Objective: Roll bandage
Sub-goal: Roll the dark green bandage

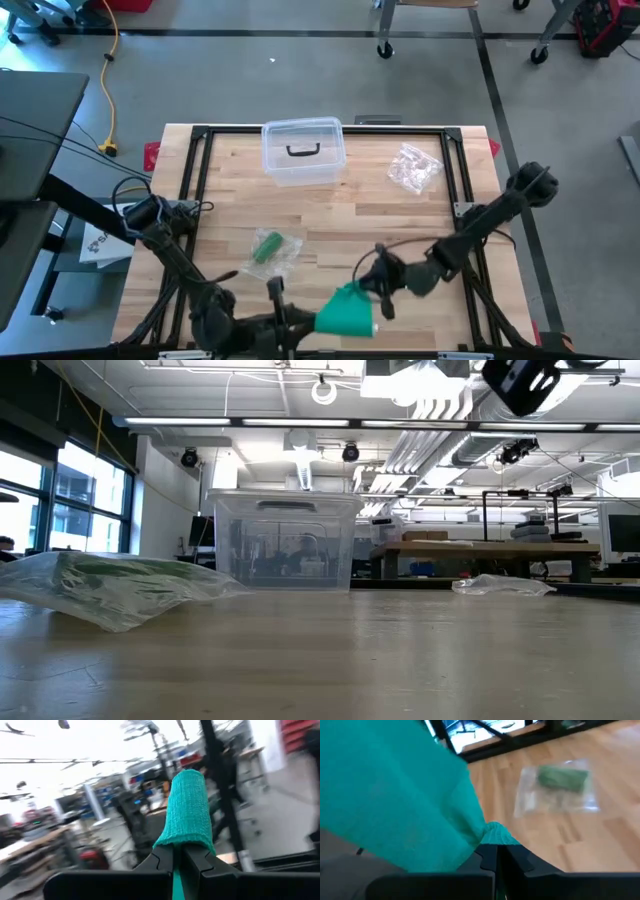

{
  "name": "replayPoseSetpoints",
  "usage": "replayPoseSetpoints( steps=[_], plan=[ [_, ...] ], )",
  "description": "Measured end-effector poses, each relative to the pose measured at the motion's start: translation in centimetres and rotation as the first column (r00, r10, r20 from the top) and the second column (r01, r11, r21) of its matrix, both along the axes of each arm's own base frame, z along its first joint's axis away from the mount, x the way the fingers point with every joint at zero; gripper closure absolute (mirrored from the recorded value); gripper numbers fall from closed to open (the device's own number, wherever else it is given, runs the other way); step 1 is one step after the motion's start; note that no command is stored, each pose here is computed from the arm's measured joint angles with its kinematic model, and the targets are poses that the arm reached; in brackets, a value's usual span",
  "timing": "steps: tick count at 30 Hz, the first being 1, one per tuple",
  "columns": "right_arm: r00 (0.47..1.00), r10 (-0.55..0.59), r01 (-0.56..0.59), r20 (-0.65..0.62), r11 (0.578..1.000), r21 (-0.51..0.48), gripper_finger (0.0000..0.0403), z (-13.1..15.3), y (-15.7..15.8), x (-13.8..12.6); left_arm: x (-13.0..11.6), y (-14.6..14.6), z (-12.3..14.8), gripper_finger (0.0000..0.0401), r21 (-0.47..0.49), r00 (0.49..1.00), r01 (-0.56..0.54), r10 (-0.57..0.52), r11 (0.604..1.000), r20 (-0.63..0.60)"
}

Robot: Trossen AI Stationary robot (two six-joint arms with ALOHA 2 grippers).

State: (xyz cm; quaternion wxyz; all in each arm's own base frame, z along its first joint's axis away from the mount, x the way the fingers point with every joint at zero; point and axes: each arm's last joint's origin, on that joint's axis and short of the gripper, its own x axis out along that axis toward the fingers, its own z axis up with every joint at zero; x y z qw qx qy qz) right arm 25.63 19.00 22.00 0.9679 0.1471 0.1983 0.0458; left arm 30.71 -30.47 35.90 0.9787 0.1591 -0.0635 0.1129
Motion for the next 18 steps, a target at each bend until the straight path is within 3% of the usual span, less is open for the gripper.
replayPoseSetpoints(
  steps=[6, 11, 18],
  plan=[
    [0.997, 0.08, -0.079, 0.013, 0.995, -0.06, 0.0403, 0.2, 5.5, 1.2, 1.0, 1.4, -0.5, 0.04, 0.05, 0.98, -0.181, 0.184, 0.982, -0.076],
    [0.995, 0.08, -0.088, -0.052, 0.978, -0.19, 0.0403, 1.3, 7.7, 2.4, 0.9, 1.0, -0.8, 0.04, 0.021, 0.99, -0.119, 0.12, 0.993, -0.074],
    [0.989, -0.118, 0.07, -0.092, 0.909, -0.41, 0.0401, 2.3, 5.7, 3.1, -0.7, -1.1, -1.0, 0.04, 0.021, 0.997, 0.046, -0.045, 0.999, -0.07]
  ],
)
